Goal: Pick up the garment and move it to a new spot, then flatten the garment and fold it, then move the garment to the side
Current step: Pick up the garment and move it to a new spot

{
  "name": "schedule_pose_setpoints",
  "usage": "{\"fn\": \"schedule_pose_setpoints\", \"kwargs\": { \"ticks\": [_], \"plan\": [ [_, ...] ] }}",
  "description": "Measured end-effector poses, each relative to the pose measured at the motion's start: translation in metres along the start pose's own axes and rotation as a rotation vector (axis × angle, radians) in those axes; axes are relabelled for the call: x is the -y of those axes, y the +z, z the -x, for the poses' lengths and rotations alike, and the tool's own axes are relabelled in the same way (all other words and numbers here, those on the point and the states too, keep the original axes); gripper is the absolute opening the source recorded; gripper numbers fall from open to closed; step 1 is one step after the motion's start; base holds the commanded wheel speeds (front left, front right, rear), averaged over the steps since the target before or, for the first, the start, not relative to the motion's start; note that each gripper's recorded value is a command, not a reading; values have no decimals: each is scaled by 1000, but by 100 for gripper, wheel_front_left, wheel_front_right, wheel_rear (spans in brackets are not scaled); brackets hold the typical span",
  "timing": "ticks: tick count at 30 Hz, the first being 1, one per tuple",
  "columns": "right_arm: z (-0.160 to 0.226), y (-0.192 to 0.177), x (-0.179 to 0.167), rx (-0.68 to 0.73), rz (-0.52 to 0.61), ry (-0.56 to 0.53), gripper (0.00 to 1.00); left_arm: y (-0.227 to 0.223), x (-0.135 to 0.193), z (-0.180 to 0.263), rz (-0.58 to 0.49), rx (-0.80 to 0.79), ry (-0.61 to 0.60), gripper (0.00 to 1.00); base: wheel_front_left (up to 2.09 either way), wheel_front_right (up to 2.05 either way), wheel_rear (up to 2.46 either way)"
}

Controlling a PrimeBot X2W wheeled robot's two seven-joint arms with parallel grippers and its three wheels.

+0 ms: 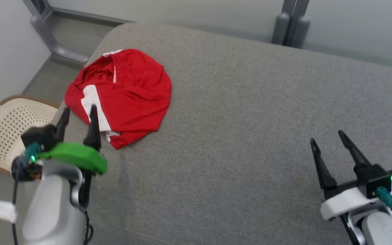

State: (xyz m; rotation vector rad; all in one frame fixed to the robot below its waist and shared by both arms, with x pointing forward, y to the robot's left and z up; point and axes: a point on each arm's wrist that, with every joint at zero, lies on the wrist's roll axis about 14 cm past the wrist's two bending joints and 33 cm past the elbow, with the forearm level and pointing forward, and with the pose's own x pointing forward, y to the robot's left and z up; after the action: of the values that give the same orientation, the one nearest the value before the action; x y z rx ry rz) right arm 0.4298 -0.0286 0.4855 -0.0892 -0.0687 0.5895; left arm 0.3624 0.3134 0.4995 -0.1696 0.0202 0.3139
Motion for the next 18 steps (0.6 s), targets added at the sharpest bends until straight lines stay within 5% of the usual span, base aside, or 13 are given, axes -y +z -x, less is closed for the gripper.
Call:
{"fn": "schedule_pose_setpoints", "kwargs": {
  "ticks": [6, 12, 13, 14, 15, 18],
  "plan": [
    [-34, -27, 12, -15, -33, 18, 100, -38, -10, -66, -68, -262, 16, 100, 0, 0, 0],
    [-23, -74, 15, -119, -146, -35, 100, -134, -29, -64, -81, -612, 80, 100, 0, 0, 0],
    [-19, -80, 16, -134, -163, -48, 100, -147, -33, -61, -98, -662, 85, 80, 0, 0, 0],
    [-15, -84, 18, -148, -180, -68, 100, -155, -35, -60, -114, -691, 84, 80, 0, 0, 0],
    [-11, -87, 21, -157, -190, -85, 100, -157, -34, -65, -121, -693, 81, 0, 0, 0, 0],
    [6, -97, 30, -196, -207, -140, 100, -161, -22, -81, -134, -653, 49, 0, 0, 0, 0]
  ]
}}
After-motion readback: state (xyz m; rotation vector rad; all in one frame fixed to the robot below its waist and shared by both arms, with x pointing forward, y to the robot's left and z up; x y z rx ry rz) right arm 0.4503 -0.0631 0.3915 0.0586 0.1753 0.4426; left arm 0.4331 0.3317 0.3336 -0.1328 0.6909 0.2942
